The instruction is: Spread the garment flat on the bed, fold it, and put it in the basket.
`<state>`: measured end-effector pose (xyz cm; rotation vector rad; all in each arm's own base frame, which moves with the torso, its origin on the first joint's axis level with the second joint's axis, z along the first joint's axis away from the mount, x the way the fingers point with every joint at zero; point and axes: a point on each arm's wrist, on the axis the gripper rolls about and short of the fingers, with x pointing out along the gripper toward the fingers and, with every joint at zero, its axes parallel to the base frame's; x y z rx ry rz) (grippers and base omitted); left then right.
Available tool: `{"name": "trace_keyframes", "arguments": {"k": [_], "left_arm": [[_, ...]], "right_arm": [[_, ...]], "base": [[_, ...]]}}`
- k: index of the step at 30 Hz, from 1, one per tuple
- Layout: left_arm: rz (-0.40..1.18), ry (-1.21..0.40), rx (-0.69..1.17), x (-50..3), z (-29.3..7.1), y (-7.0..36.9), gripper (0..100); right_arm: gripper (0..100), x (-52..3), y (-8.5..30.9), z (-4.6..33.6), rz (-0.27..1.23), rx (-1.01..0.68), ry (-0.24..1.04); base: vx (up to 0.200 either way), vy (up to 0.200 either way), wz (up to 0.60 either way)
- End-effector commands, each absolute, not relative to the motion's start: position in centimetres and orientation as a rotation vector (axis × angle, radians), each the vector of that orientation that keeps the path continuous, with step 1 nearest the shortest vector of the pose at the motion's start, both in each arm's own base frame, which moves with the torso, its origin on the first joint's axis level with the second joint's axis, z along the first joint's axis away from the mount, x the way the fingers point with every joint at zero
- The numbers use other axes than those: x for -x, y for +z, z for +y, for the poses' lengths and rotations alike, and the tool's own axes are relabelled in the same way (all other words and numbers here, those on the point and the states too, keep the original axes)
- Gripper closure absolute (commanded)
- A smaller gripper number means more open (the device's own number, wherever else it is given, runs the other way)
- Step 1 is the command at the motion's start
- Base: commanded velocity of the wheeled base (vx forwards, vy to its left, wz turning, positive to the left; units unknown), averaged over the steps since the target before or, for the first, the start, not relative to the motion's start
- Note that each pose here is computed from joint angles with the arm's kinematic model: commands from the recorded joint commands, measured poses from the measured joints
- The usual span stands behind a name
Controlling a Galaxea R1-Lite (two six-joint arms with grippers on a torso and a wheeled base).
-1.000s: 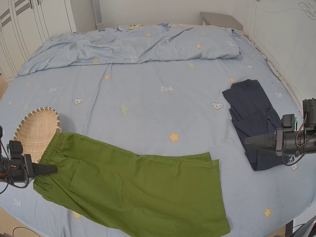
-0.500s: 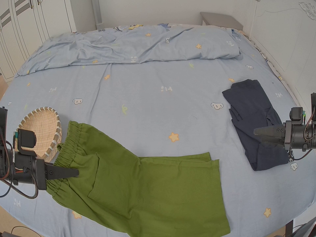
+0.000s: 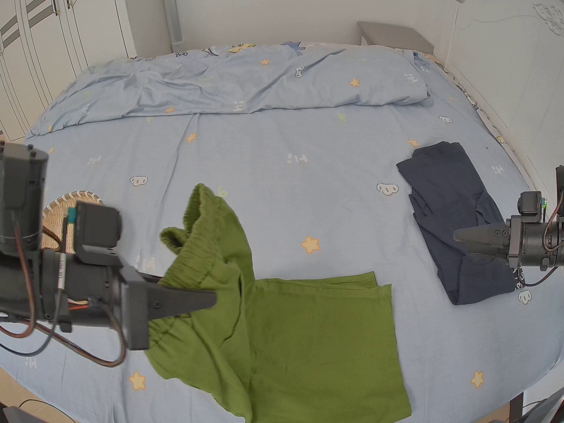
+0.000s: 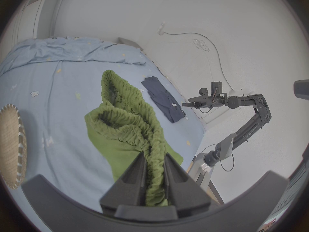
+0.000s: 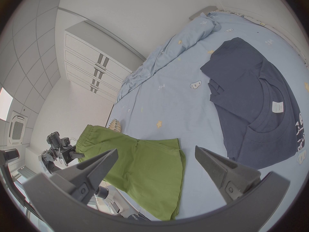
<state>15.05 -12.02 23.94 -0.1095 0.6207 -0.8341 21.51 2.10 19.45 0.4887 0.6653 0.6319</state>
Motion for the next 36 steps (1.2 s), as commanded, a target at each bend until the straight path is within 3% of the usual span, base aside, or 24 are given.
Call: {"name": "trace_keyframes", "arguments": {"k": [1, 26, 33, 34, 36], "left_arm": [[0.688, -0.862, 0.084, -16.5, -16.5, 22.0, 100], [0.682, -1.055, 0.016, -15.2, -25.0, 19.7, 100], [0.719, -1.04, 0.029, -15.4, -27.2, 17.6, 100], [0.717, -1.031, 0.026, -15.5, -27.4, 17.4, 0], [0.715, -1.02, 0.025, -15.6, -27.6, 17.1, 0]], "right_arm": [[0, -21.6, 19.1, 2.1, 0.676, -0.488, 0.629], [0, -22.6, 17.7, 2.2, 0.73, -0.503, 0.622], [0, -22.8, 17.4, 2.2, 0.741, -0.507, 0.619], [0, -22.8, 17.4, 2.2, 0.741, -0.507, 0.619], [0, -22.8, 17.4, 2.2, 0.741, -0.507, 0.619]], "base": [[0.0, 0.0, 0.0], [0.0, 0.0, 0.0], [0.0, 0.0, 0.0], [0.0, 0.0, 0.0], [0.0, 0.0, 0.0]]}}
